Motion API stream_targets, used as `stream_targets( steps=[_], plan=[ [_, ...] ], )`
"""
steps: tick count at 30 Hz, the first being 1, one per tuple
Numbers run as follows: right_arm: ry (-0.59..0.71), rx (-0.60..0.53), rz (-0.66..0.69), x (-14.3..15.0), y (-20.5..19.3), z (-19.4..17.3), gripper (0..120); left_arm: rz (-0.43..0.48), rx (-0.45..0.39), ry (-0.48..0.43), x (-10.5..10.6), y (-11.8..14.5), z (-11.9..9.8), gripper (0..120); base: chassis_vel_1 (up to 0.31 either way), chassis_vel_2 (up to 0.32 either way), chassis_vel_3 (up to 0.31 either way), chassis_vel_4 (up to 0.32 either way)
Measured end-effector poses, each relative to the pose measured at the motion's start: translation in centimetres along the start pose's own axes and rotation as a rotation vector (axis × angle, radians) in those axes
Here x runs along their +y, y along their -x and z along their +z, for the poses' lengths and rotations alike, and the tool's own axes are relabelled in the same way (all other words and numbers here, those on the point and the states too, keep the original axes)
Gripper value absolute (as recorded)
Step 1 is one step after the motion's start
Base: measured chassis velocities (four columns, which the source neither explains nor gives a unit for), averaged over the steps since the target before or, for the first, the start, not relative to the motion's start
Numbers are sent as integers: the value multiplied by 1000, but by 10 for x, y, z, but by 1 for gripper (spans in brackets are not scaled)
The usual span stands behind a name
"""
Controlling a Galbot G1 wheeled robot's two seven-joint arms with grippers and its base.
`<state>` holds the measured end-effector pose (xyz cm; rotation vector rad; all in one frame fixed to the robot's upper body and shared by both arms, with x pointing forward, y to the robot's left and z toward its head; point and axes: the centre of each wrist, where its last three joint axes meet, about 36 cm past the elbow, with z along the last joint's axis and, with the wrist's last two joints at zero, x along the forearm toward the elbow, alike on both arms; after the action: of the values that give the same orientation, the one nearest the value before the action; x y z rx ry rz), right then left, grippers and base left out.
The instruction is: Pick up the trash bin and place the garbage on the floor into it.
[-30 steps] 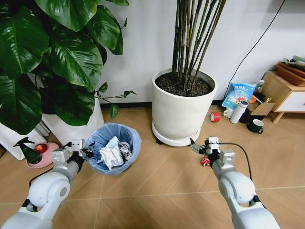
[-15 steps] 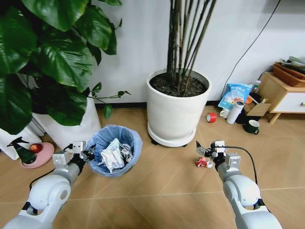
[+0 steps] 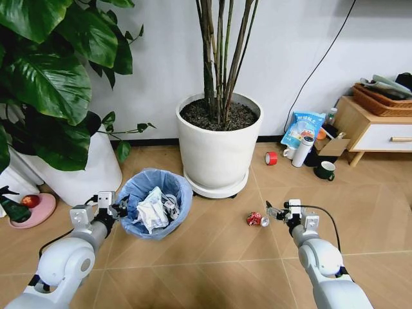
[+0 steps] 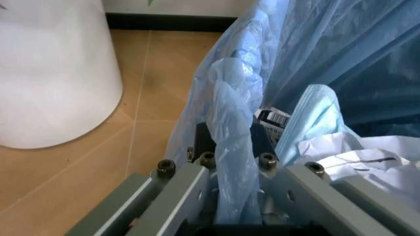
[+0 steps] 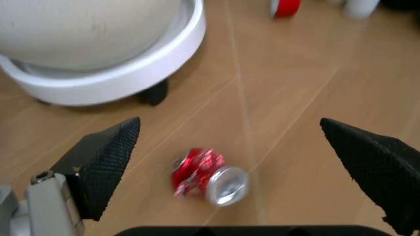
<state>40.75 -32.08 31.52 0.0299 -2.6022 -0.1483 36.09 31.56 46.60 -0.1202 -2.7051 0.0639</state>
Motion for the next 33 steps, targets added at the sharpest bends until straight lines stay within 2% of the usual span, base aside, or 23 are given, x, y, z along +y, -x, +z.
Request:
stream_targets(
  steps=[6, 9, 10, 12, 16, 24, 33],
  plan=[
    [23, 58, -15, -14, 37, 16, 100, 7, 4, 2, -2, 1, 1, 0, 0, 0, 0, 0],
    [16, 60, -17, -15, 40, 17, 100, 7, 4, 2, -2, 1, 1, 0, 0, 0, 0, 0],
    [-87, 61, -72, -29, 59, 23, 100, 8, 8, 6, -2, 1, 2, 0, 0, 0, 0, 0],
    [-175, 82, -144, -46, 71, 28, 100, 8, 11, 7, -1, 1, 3, 0, 0, 0, 0, 0],
    [-252, 116, -201, -57, 83, 35, 100, 8, 11, 5, -1, 1, 4, 0, 0, 0, 0, 0],
    [-309, 155, -166, -49, 106, 48, 100, 9, 11, 2, -2, 1, 5, 0, 0, 0, 0, 0],
    [-305, 171, -137, -45, 121, 51, 98, 5, 9, 1, 0, 2, 6, 0, 0, 0, 0, 0]
  ],
)
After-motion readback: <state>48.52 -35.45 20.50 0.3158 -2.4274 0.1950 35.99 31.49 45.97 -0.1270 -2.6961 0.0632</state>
